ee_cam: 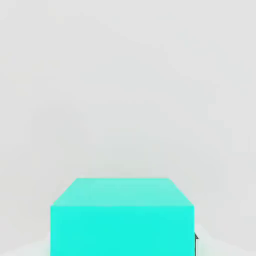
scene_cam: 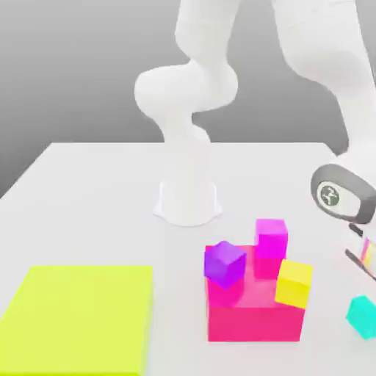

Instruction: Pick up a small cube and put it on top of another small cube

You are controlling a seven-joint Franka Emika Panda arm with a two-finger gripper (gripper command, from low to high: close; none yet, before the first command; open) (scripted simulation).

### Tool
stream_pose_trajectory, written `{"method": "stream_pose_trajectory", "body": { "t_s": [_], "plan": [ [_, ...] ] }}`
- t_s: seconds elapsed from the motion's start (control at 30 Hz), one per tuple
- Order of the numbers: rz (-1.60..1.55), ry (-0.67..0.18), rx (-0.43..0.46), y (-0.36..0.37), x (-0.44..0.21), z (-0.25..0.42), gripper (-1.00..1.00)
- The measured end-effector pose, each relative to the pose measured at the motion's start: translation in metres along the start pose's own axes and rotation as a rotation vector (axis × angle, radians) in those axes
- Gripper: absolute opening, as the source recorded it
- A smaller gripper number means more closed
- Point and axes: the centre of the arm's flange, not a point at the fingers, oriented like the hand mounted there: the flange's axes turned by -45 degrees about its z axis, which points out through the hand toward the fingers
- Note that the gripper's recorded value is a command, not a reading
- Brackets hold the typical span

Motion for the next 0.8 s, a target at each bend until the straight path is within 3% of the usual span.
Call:
{"method": "stream_pose_trajectory", "body": {
  "t_s": [0.63,0.8],
  "plan": [
    [1.083,0.027,0.028,0.035,-0.155,0.027,-1.0],
    [1.373,0.013,0.021,0.021,-0.208,0.002,-1.0]
  ]
}}
